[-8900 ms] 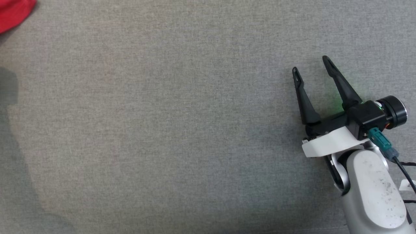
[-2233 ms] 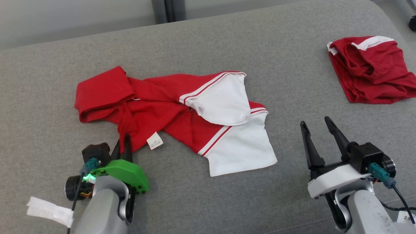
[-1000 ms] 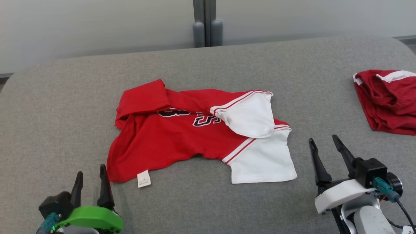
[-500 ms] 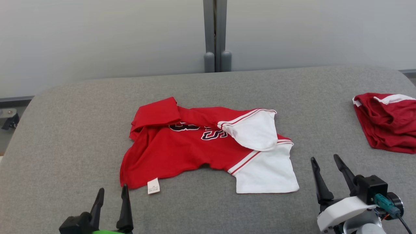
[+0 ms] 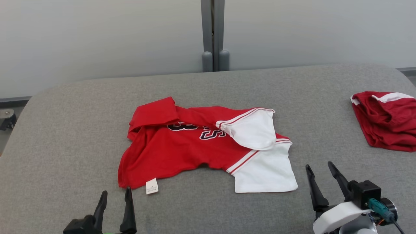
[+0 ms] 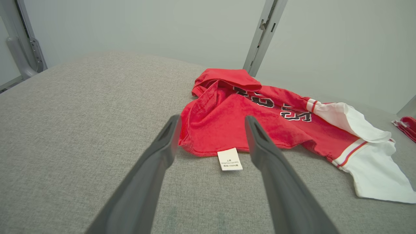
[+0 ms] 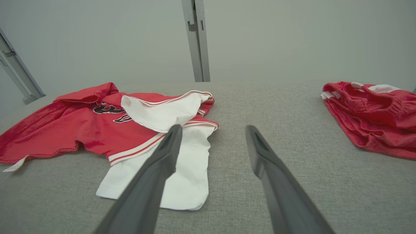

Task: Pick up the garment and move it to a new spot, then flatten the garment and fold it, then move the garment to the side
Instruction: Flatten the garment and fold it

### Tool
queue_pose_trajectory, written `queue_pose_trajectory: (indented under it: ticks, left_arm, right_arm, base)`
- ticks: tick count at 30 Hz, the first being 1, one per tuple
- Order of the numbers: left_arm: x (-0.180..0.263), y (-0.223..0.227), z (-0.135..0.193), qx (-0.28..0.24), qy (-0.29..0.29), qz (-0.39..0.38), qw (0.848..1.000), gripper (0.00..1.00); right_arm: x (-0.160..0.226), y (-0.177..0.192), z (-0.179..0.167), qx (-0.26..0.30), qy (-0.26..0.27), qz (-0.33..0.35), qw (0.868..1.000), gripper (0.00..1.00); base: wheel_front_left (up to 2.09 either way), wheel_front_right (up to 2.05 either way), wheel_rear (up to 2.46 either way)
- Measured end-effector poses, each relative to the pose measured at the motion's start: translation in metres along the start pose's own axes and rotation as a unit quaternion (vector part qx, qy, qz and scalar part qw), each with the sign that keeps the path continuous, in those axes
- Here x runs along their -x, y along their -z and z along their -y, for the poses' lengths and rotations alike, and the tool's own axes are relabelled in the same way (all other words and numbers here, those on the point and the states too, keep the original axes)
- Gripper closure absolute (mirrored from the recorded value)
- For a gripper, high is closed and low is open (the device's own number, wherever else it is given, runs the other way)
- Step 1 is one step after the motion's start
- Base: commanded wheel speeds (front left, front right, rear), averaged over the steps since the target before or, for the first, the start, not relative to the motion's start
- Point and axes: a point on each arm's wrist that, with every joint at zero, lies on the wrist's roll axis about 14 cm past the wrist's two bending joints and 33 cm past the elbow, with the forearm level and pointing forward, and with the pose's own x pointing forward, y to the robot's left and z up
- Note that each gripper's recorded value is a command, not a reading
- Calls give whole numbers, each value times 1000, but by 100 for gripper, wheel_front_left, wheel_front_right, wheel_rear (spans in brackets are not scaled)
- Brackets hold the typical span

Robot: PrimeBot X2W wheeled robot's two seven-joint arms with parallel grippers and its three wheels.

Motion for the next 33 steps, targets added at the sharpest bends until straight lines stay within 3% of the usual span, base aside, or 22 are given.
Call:
queue_pose_trajectory:
  ticks: [9,17,26,27,28,29,30,31,33]
  left_arm:
    - [1,5,-10,-8,-17,-9,1000,0]
    - [-2,11,-20,-5,-34,-21,999,0]
    - [1,18,-35,2,-62,-31,998,0]
    - [2,19,-36,3,-64,-32,997,0]
    - [2,19,-37,3,-65,-33,997,0]
    - [2,20,-37,4,-66,-34,997,0]
    - [1,21,-37,3,-65,-36,997,0]
    - [1,22,-36,4,-64,-38,997,0]
    - [-2,27,-32,4,-55,-47,997,0]
  right_arm:
    - [-4,47,-4,-30,0,-77,997,0]
    - [-15,93,-15,-32,-15,-172,984,0]
    - [-30,113,-39,-30,-52,-214,975,1]
    - [-30,114,-40,-28,-55,-216,974,31]
    - [-30,115,-41,-26,-57,-217,974,51]
    - [-31,114,-41,-23,-59,-217,974,62]
    - [-32,114,-41,-22,-60,-216,974,86]
    - [-32,113,-41,-21,-60,-215,975,100]
    - [-33,112,-38,-17,-57,-212,975,100]
  base:
    - [0,0,0]
    - [0,0,0]
    - [0,0,0]
    - [0,0,0]
    - [0,0,0]
    - [0,0,0]
    - [0,0,0]
    - [0,0,0]
    - [0,0,0]
